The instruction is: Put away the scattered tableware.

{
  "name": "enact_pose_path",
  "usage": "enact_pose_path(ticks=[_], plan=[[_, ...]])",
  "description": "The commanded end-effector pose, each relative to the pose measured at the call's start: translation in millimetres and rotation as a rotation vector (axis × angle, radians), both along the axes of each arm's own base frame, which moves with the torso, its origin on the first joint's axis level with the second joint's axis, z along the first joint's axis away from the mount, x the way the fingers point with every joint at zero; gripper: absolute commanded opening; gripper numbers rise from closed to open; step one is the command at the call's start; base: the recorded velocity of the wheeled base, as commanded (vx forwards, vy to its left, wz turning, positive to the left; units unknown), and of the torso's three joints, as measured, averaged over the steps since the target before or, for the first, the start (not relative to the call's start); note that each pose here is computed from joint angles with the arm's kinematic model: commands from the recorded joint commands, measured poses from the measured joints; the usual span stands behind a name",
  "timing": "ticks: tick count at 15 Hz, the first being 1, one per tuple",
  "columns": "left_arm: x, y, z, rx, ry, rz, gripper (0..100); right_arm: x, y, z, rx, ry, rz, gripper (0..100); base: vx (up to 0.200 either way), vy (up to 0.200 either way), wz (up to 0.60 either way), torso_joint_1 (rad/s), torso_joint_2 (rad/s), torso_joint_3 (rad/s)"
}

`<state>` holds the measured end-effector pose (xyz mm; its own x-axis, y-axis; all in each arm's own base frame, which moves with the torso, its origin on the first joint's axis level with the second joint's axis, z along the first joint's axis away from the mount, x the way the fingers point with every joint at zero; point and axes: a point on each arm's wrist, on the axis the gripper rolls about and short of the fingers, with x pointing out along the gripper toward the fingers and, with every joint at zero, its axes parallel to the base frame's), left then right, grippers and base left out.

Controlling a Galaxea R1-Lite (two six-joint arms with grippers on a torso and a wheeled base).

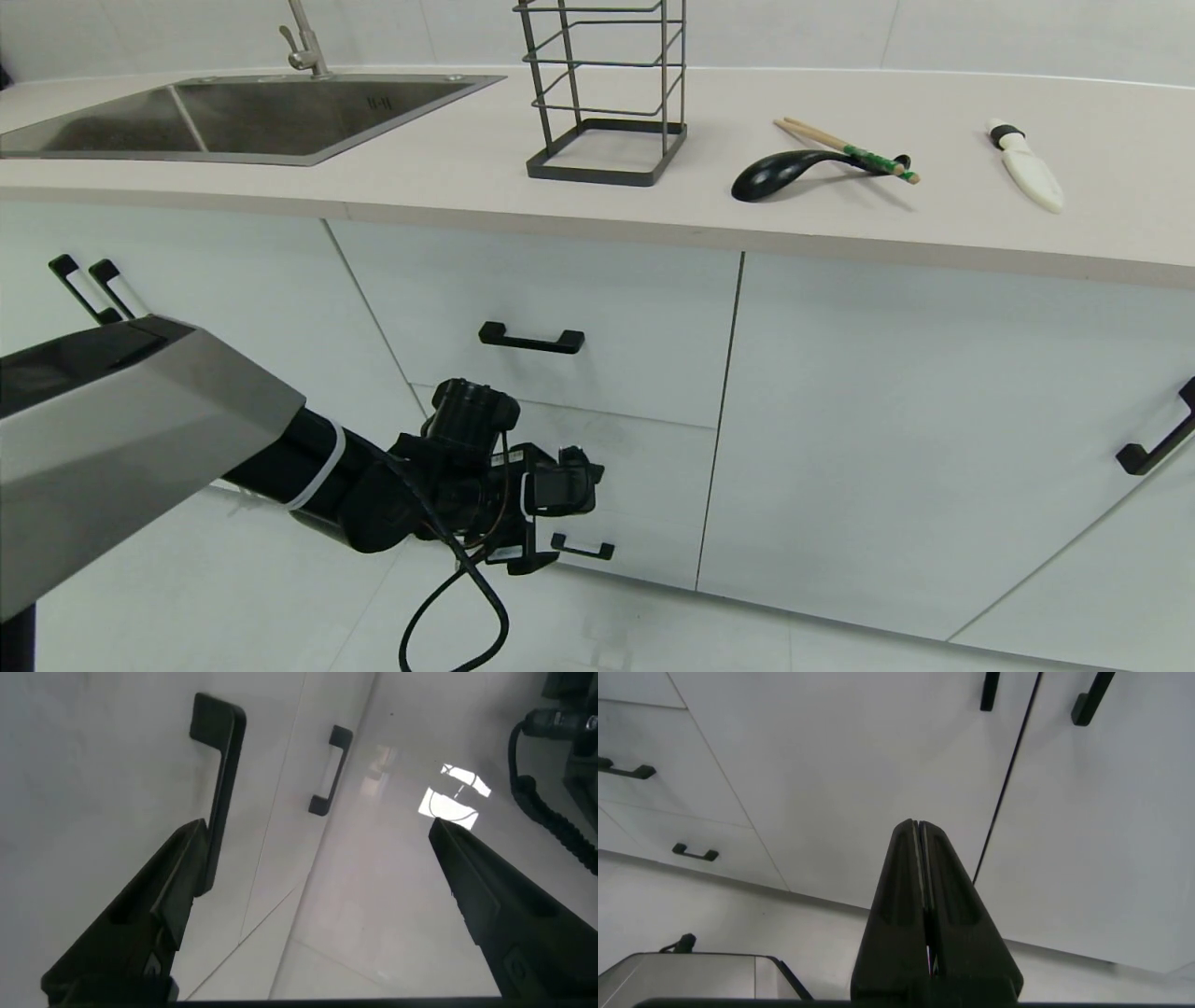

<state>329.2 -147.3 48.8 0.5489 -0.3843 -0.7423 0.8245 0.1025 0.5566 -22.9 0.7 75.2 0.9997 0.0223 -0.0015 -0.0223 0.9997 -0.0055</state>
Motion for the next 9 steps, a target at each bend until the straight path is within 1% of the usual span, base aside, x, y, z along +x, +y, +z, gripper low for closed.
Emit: enact_pose_path(ticks=[1,2,4,6,9], plan=[[4,0.4,-4.4,-0.01,-0.017,0.007,100,0,0,0,-0.001,0.002,0.001,0,0.0,0.0,0.0,0.0,0.0,0.0],[6,-0.5,-6.7,-0.018,-0.026,0.006,100,0,0,0,-0.001,0.002,0.001,0,0.0,0.0,0.0,0.0,0.0,0.0],[8,-0.8,-8.6,-0.021,-0.025,0.005,100,0,0,0,-0.001,0.002,0.001,0,0.0,0.0,0.0,0.0,0.0,0.0],[14,-3.4,-7.7,-0.026,-0.04,0.003,100,0,0,0,-0.001,0.002,0.001,0,0.0,0.0,0.0,0.0,0.0,0.0],[17,-4.8,-12.1,-0.024,-0.034,0.001,100,0,0,0,-0.001,0.002,0.001,0,0.0,0.0,0.0,0.0,0.0,0.0]])
